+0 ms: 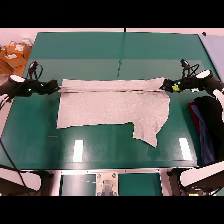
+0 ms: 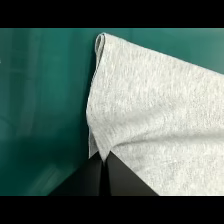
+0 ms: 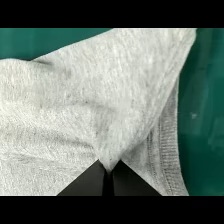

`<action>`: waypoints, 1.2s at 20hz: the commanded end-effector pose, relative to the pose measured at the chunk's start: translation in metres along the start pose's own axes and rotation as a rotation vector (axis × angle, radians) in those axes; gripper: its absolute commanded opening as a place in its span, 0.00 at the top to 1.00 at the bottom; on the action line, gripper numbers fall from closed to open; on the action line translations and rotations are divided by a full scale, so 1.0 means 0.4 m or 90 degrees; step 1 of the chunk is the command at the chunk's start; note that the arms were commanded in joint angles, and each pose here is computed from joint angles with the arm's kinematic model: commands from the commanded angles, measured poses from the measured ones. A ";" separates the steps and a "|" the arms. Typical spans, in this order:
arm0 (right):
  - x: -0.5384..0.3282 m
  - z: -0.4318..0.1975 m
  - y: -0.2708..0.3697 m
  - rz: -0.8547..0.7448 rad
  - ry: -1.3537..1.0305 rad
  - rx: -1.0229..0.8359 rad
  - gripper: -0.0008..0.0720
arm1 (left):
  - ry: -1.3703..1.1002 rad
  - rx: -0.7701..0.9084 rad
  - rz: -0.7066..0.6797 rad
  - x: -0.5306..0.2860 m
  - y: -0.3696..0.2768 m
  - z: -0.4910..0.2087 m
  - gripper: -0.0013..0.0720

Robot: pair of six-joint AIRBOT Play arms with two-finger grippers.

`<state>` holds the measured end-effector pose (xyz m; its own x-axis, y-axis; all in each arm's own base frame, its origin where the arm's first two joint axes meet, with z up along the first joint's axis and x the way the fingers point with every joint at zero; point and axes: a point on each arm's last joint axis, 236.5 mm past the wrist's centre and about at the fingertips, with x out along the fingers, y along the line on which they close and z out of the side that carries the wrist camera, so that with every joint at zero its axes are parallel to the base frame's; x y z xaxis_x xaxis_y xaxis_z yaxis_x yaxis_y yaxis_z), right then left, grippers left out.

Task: Fold the shirts.

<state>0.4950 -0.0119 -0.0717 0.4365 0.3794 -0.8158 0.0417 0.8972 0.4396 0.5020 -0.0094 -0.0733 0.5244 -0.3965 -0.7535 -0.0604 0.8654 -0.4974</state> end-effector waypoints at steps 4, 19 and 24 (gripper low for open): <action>0.027 -0.018 0.031 -0.008 0.014 -0.028 0.97 | 0.025 -0.002 -0.001 0.010 0.002 -0.025 0.96; -0.356 -0.372 -0.041 -0.131 0.170 0.192 0.98 | 0.303 -0.037 -0.079 -0.298 -0.156 -0.264 0.96; -0.360 -0.583 0.011 -0.134 0.108 0.268 0.96 | 0.160 -0.104 -0.005 -0.334 -0.167 -0.533 0.96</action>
<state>0.2575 -0.0264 -0.0237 0.1766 0.2755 -0.9449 0.4126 0.8509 0.3252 0.2938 -0.0736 -0.0065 0.1672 -0.5612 -0.8106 -0.1095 0.8065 -0.5810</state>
